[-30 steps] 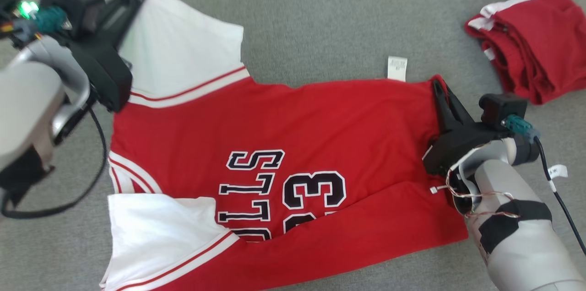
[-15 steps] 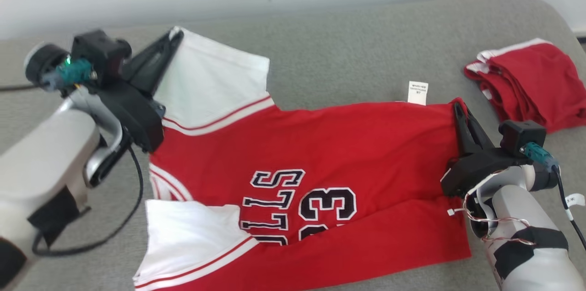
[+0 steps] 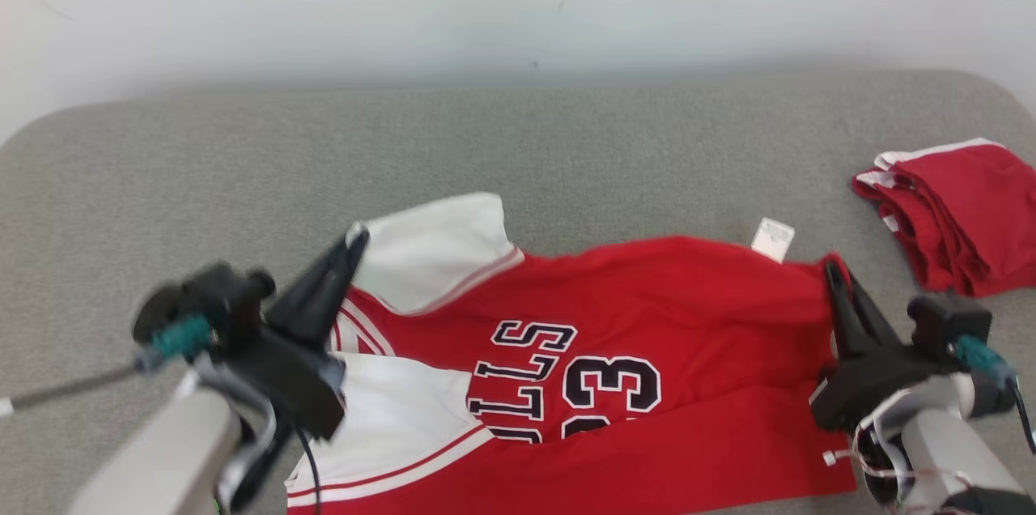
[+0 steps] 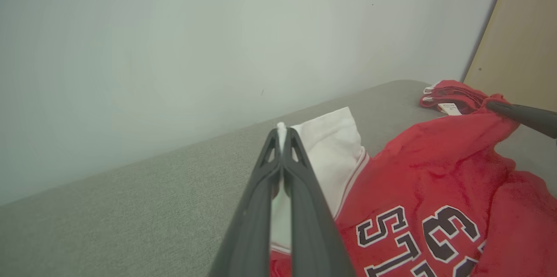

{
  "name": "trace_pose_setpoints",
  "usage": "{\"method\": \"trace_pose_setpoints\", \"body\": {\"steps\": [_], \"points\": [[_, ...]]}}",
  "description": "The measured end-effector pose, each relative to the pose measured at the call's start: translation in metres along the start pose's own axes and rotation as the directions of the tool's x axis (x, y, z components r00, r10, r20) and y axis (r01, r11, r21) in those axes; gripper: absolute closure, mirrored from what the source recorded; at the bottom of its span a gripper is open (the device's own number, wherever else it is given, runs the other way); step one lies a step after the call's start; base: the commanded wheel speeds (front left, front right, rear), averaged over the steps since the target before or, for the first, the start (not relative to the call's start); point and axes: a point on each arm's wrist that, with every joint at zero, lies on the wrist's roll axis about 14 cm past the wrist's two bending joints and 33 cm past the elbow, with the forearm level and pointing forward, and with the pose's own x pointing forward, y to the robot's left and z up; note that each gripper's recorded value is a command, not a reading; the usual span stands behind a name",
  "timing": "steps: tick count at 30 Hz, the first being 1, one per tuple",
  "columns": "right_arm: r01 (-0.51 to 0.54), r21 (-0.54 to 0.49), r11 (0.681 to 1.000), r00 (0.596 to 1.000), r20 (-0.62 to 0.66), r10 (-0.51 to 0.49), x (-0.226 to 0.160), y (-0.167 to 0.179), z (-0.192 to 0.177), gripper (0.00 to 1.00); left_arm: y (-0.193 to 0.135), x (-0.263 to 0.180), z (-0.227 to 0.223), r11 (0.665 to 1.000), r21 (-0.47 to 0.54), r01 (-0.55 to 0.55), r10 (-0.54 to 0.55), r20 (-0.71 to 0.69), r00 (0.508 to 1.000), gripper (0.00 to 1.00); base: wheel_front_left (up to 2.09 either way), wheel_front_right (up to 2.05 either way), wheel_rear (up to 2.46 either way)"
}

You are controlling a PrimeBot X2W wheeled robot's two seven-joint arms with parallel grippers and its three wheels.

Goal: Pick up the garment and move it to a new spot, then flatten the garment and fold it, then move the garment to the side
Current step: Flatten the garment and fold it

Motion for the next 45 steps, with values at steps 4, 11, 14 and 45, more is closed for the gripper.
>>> {"method": "trace_pose_setpoints", "body": {"steps": [4, 11, 14, 45], "points": [[-0.003, 0.014, 1.0, 0.999, -0.033, 0.004, -0.013, 0.002, -0.014, 1.0, -0.016, -0.023, -0.02, 0.997, -0.07, -0.029, 0.028, -0.011, 1.0, 1.0, 0.0, 0.0, 0.0], [0.006, 0.027, 1.0, 0.996, -0.094, -0.004, -0.029, 0.002, -0.038, 1.0, -0.039, -0.056, -0.055, 0.978, -0.184, -0.094, 0.084, -0.058, 0.995, 1.0, 0.0, 0.0, 0.0], [0.013, 0.035, 0.999, 0.995, -0.103, -0.009, -0.032, 0.002, -0.042, 1.0, -0.045, -0.066, -0.065, 0.971, -0.214, -0.11, 0.095, -0.078, 0.992, 1.0, 0.0, 0.0, 0.0], [0.049, -0.022, 0.999, 0.992, -0.114, -0.051, -0.059, -0.014, -0.052, 0.03, -0.053, -0.119, -0.128, 0.899, -0.327, -0.29, 0.214, -0.251, 0.944, 0.0, 0.0, 0.0, 0.0]]}}
